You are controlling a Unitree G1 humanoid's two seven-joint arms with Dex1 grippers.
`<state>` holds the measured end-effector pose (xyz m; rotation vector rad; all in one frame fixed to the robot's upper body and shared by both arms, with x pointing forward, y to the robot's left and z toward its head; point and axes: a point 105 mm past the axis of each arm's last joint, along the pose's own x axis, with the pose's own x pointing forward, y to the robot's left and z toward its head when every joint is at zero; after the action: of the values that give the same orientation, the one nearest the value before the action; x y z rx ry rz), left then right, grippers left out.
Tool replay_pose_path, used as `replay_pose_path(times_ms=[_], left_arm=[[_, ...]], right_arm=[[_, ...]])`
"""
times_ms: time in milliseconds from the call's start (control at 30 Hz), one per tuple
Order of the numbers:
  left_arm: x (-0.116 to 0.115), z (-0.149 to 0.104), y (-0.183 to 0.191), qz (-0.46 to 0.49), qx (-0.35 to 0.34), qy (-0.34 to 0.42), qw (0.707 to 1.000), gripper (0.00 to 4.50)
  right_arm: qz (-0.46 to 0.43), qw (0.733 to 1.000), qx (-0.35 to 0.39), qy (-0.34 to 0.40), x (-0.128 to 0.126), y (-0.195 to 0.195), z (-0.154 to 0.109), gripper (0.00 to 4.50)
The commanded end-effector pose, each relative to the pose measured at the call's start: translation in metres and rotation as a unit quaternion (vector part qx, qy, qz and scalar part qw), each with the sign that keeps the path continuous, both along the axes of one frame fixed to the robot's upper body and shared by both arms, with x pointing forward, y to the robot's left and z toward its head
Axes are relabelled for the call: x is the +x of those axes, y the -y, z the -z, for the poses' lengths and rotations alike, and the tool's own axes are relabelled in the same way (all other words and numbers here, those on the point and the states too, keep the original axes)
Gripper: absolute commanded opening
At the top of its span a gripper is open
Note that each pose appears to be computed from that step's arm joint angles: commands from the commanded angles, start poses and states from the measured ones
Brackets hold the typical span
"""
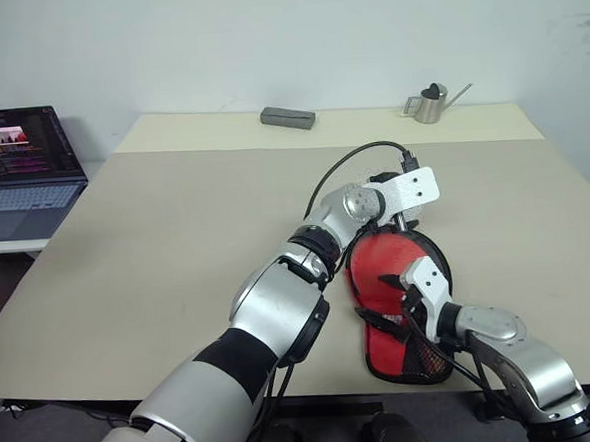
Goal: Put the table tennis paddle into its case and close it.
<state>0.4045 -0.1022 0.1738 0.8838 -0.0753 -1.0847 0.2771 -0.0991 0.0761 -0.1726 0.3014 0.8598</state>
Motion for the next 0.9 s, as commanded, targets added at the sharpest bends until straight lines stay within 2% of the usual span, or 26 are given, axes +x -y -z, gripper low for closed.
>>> replay_pose_path(times_ms=[33, 300, 433, 567, 700, 800, 900], left_arm=[[-0.034, -0.020, 0.040, 0.102, -0.041, -0.005, 0.994, 4.48], [-0.046, -0.067, 0.038, 0.178, -0.154, -0.041, 0.971, 4.48], [-0.042, -0.087, 0.010, 0.211, -0.228, -0.087, 0.946, 4.48], [-0.030, -0.084, -0.027, 0.208, -0.225, -0.083, 0.948, 4.48], [-0.008, -0.090, -0.088, 0.149, -0.220, -0.071, 0.962, 4.48], [-0.003, -0.091, -0.113, 0.123, -0.205, -0.069, 0.969, 4.48], [-0.003, -0.083, -0.142, 0.101, -0.181, -0.071, 0.976, 4.48]], right_arm=[[-0.005, 0.995, -0.017, -0.095, -0.011, 0.001, 0.043, 4.50], [-0.012, 0.997, -0.012, -0.082, 0.002, -0.001, 0.037, 4.50], [-0.012, 0.997, 0.000, -0.070, 0.006, 0.000, 0.027, 4.50], [-0.012, 0.998, 0.001, -0.067, 0.006, 0.006, 0.025, 4.50], [-0.006, 0.998, 0.003, -0.063, 0.006, 0.015, 0.020, 4.50], [-0.009, 0.998, 0.002, -0.056, 0.005, 0.021, 0.015, 4.50], [-0.026, 0.999, 0.005, -0.036, 0.002, 0.025, -0.003, 4.50]])
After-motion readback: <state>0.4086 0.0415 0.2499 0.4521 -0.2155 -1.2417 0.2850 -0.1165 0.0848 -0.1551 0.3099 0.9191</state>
